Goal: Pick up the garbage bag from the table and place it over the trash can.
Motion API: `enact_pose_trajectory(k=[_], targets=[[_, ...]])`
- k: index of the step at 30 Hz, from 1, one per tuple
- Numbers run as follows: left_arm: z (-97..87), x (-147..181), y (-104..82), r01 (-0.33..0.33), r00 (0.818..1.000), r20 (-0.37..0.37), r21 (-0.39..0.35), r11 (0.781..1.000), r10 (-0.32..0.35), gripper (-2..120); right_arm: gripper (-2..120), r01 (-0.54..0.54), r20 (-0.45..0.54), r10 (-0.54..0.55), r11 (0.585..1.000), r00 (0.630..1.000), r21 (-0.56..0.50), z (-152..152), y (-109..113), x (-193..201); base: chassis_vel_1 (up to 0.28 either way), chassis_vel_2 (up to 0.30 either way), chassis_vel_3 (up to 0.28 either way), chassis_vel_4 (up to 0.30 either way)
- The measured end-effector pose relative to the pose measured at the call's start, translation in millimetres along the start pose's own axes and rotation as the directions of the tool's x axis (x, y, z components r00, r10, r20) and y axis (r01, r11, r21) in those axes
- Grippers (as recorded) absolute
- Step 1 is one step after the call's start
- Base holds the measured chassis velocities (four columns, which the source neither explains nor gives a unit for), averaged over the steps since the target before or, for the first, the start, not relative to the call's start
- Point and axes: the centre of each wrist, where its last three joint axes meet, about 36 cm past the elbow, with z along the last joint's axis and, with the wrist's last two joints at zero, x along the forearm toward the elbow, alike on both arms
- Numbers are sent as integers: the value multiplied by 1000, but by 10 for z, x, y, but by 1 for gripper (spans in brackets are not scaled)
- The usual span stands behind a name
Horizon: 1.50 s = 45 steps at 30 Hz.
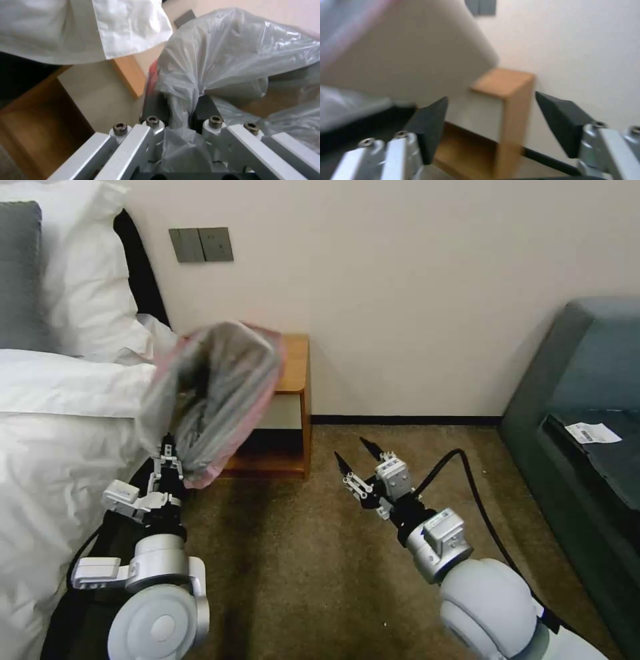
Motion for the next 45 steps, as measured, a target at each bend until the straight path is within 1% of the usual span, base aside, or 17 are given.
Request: enact_pose_trajectory(k=[2,3,4,7,8,10,12,13,16,17,21,26,30,37,41,44,45], targets=[[17,26,8,0,1000,-13,-9,1000,0,9,84,42,40,-38,991,998,-127,-99,-41,-35,0,0,0,0],[17,26,8,0,1000,-13,-9,1000,0,9,84,42,40,-38,991,998,-127,-99,-41,-35,0,0,0,0],[27,40,17,0,1000,-21,-19,1000,0,9,89,68,67,-55,977,996,-203,-166,-71,-59,0,0,0,0],[42,75,27,-9,999,-41,-37,999,8,9,99,113,123,-76,938,989,-327,-292,-155,-119,0,0,0,0],[42,75,27,-9,999,-41,-37,999,8,9,99,113,123,-76,938,989,-327,-292,-155,-119,0,0,0,0],[51,106,13,-20,998,-55,-47,999,18,9,100,143,151,-88,900,985,-411,-372,-217,-155,0,0,0,0],[70,135,-12,-37,997,-69,-54,998,33,9,100,155,167,-80,844,983,-513,-441,-288,-211,0,0,0,0],[70,135,-12,-37,997,-69,-54,998,33,9,100,155,167,-80,844,983,-513,-441,-288,-211,0,0,0,0],[88,154,-40,-47,996,-76,-53,997,43,9,95,154,168,-63,773,984,-615,-462,-333,-258,0,0,0,0],[88,154,-40,-47,996,-76,-53,997,43,9,95,154,168,-63,773,984,-615,-462,-333,-258,0,0,0,0],[73,165,-65,-59,996,-76,-54,997,55,9,84,161,177,-54,722,983,-673,-404,-366,-316,0,0,0,0],[65,189,-100,-71,995,-78,-53,996,66,9,88,159,190,-29,679,981,-716,-384,-431,-448,0,0,0,0],[65,200,-114,-74,994,-79,-55,996,70,9,89,164,192,-28,655,981,-738,-329,-378,-547,0,0,0,0],[70,211,-119,-76,994,-82,-56,996,71,9,89,178,205,-33,644,978,-744,-287,-305,-700,0,0,0,0],[79,218,-122,-78,994,-84,-55,995,73,9,84,179,210,-29,640,977,-747,-270,-285,-759,0,0,0,0],[88,225,-125,-79,994,-86,-55,995,74,9,73,181,214,-26,635,977,-751,-252,-252,-807,0,0,0,0],[88,225,-125,-79,994,-86,-55,995,74,9,73,181,214,-26,635,977,-751,-252,-252,-807,0,0,0,0]])
